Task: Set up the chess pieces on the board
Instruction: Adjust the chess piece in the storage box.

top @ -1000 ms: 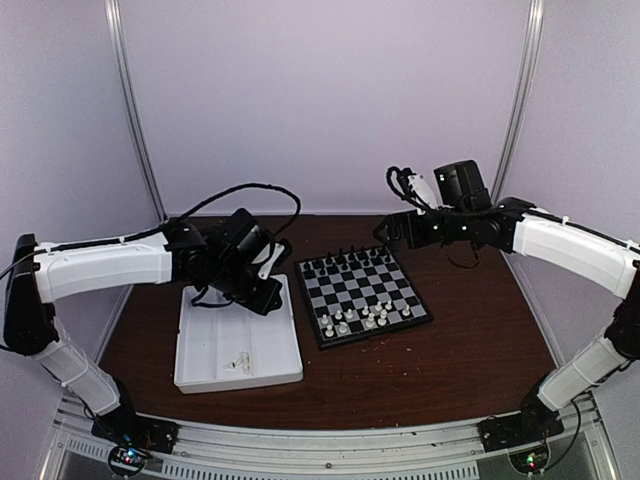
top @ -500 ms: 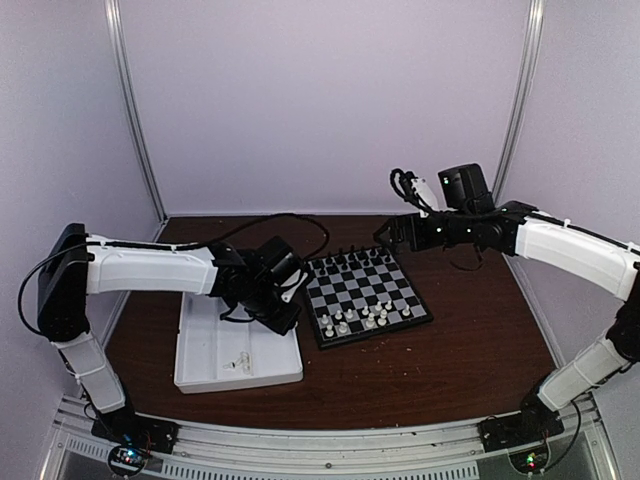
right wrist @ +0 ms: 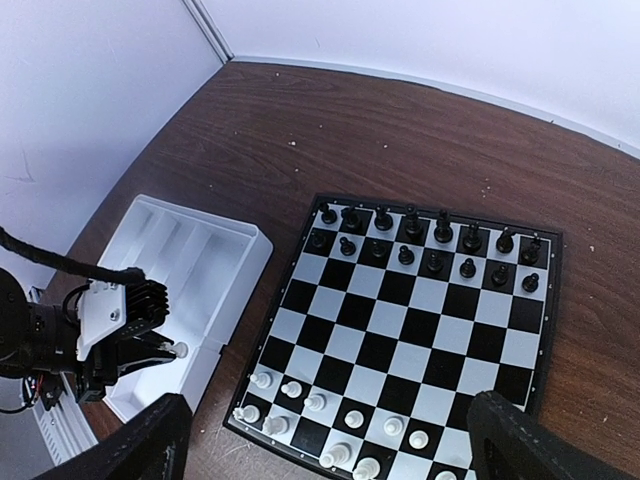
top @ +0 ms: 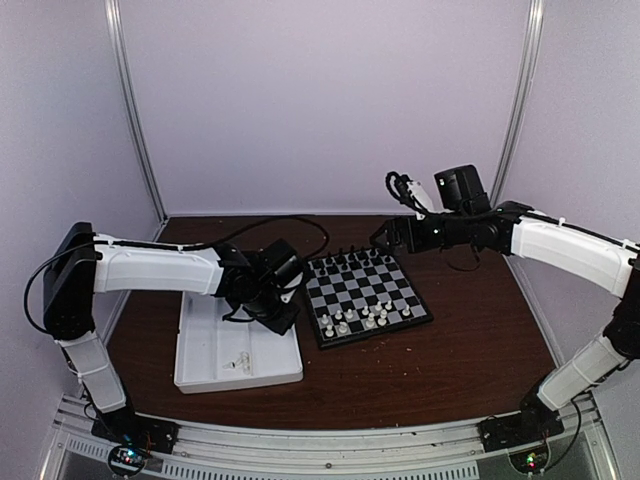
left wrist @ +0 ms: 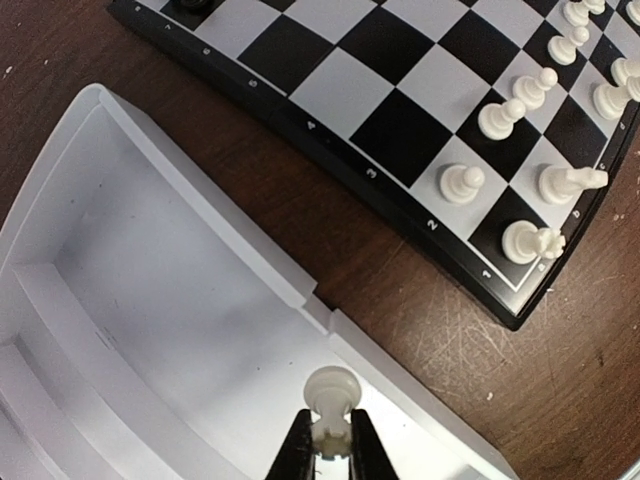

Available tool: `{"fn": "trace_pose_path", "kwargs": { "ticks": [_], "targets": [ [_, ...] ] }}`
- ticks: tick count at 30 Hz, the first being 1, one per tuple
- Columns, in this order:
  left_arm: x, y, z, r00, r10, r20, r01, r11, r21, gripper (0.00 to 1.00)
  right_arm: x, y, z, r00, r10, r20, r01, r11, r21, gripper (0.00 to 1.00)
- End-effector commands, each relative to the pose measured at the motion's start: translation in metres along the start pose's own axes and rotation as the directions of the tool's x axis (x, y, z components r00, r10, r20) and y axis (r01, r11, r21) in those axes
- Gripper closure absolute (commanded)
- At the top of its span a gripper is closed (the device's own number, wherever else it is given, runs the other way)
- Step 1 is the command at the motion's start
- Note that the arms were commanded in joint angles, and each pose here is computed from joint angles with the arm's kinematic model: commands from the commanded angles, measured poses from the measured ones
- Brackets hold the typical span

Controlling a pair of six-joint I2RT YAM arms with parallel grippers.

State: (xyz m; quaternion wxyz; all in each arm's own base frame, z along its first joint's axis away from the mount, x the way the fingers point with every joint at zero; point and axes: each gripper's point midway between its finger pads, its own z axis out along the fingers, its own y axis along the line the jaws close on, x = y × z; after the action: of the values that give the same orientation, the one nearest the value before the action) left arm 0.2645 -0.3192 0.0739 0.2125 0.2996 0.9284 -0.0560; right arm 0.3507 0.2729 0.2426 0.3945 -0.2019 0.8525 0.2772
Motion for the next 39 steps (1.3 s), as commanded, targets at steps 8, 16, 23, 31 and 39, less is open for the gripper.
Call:
{"fn": "trace_pose_path", "kwargs": {
  "ticks": [8, 16, 23, 31, 39],
  "targets": [
    [0.026, 0.014, 0.0, 0.998, -0.039, -0.048, 0.036, 0.998, -0.053, 0.91, 0.003, 0.018, 0.009, 0.999, -0.046, -0.023, 0.045, 0.998, -0.039, 0.0],
    [0.044, 0.025, 0.008, 0.982, -0.127, -0.136, 0.116, 0.99, -0.085, 0.89, 0.045, 0.046, 0.02, 0.988, -0.133, -0.084, 0.13, 0.991, -0.041, 0.0],
    [0.046, 0.021, 0.01, 0.973, -0.16, -0.167, 0.15, 0.986, -0.071, 0.84, 0.073, 0.059, 0.02, 0.983, -0.15, -0.104, 0.144, 0.988, -0.058, 0.0],
    [0.047, 0.017, 0.011, 0.959, -0.2, -0.2, 0.192, 0.98, -0.059, 0.81, 0.101, 0.082, 0.028, 0.972, -0.177, -0.152, 0.161, 0.98, -0.114, 0.0],
    [0.012, 0.029, -0.047, 0.974, -0.226, -0.024, 0.224, 0.973, -0.05, 0.63, 0.105, 0.112, 0.042, 0.958, -0.223, -0.181, 0.186, 0.962, -0.2, 0.11]
  ]
}}
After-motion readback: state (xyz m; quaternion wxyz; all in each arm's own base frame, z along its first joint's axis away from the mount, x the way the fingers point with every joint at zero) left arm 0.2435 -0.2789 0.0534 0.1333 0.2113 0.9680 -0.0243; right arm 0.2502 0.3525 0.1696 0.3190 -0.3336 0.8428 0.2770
